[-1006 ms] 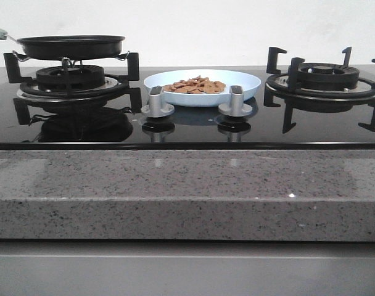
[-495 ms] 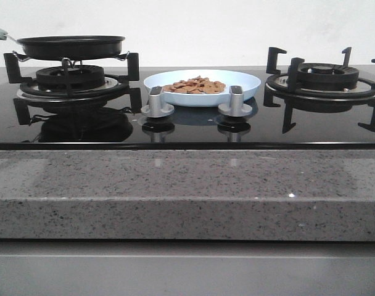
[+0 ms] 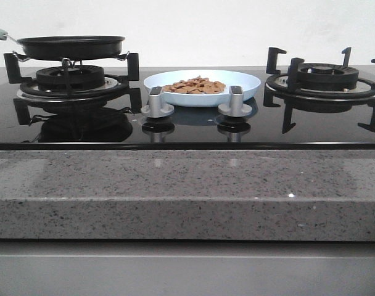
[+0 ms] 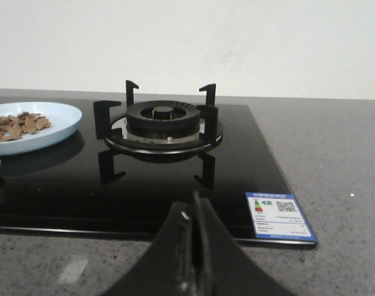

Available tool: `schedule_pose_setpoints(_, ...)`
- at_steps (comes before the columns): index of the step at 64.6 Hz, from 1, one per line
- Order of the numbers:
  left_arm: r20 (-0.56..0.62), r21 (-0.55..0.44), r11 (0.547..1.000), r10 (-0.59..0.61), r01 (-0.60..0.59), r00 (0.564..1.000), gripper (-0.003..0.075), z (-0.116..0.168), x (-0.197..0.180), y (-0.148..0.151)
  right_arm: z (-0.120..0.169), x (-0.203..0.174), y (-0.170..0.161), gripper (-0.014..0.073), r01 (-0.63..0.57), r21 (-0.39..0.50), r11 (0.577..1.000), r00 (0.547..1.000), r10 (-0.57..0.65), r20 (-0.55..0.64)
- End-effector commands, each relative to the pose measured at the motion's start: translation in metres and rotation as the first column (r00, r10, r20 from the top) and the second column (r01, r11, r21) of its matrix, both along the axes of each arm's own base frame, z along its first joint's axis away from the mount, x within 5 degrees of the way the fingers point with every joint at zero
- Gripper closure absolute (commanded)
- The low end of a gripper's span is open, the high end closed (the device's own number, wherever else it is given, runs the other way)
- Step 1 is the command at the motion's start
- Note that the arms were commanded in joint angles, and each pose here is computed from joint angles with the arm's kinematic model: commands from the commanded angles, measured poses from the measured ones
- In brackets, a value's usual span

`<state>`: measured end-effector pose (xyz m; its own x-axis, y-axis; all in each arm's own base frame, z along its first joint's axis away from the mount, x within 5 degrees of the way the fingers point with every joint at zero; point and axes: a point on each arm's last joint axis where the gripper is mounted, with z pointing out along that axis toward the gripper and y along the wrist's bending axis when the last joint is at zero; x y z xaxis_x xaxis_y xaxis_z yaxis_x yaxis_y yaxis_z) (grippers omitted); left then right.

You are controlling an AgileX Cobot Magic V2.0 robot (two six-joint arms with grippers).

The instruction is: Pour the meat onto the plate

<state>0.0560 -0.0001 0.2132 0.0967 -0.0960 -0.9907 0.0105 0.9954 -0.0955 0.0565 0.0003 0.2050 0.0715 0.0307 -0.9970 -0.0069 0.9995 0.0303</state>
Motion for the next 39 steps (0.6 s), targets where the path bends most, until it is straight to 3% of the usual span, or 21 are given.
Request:
schedule_pose_setpoints(1,0.088,-0.008,1.0,-0.005,0.005,0.996,0.0741,0.0058,-0.0022,-0.0001,0.0127,-0.0032,-0.0006,0.0664,0.012,-0.011,1.0,0.991,-0.01,0.135)
schedule_pose_setpoints(39,0.088,-0.008,1.0,-0.005,0.005,0.996,0.0741,0.0058,-0.0022,-0.0001,0.0128,-0.0032,-0.0005,0.0664,0.013,-0.02,1.0,0.991,-0.01,0.135)
